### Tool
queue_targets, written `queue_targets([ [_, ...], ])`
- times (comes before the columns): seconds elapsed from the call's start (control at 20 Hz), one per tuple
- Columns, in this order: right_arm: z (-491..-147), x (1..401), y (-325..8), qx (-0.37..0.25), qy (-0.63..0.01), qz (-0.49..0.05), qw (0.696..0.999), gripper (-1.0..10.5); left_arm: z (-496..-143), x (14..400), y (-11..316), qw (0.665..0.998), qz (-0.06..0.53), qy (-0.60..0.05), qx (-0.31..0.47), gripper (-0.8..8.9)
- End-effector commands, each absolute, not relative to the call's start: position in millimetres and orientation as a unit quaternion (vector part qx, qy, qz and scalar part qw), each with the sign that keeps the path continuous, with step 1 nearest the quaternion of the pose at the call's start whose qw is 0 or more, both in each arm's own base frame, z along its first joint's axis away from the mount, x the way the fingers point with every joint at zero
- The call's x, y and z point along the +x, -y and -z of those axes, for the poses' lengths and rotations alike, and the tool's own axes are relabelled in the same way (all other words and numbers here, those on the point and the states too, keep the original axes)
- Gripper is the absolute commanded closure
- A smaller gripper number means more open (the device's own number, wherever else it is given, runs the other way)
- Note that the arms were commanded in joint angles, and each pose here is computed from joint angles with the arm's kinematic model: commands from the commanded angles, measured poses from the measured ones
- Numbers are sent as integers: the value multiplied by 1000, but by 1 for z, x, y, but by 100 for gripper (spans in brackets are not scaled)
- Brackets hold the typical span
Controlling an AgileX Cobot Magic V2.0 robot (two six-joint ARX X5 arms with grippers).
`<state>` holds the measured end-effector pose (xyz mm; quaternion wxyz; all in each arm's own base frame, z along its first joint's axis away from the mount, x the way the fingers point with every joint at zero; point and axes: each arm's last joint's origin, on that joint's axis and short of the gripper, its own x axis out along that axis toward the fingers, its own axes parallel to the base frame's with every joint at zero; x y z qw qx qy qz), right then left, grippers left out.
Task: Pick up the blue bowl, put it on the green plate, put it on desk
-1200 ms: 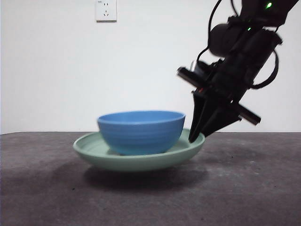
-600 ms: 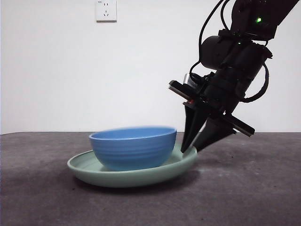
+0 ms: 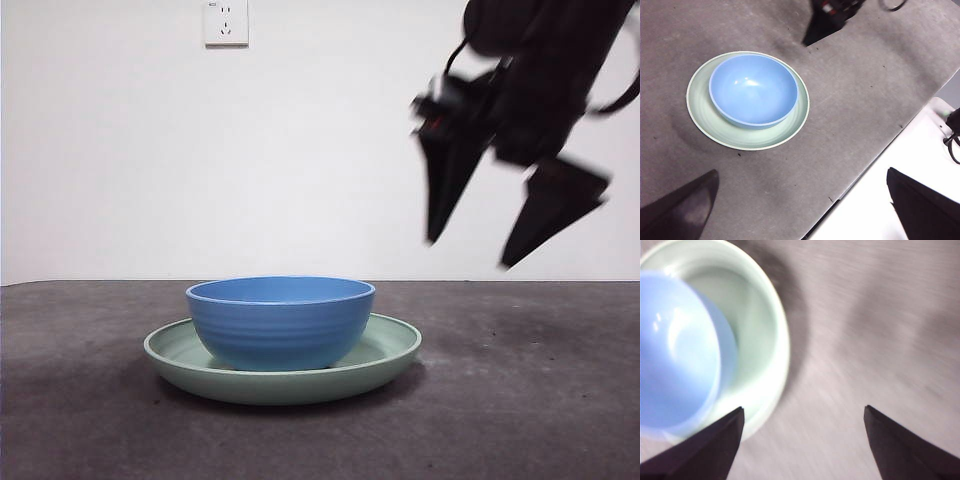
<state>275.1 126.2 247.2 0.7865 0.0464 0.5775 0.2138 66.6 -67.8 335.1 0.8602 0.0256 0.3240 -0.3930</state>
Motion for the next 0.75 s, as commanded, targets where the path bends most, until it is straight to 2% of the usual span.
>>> queue_targets([
  [0.05,-278,254,-123,14,-552,-214,806,485,-339,66,68,862,396,-317,25,165],
  [0.15,-302,231,-114,3,-529,-208,823,426,-339,66,68,862,396,-317,25,165],
  [0.4,-341,169,-94,-2,-478,-238,845,425,-339,66,68,862,396,-317,25,165],
  [0.6,-349,127,-80,2,-454,-262,852,421,-339,66,68,862,396,-317,25,165],
  [0.75,-348,104,-68,2,-453,-259,853,344,-339,66,68,862,396,-317,25,165],
])
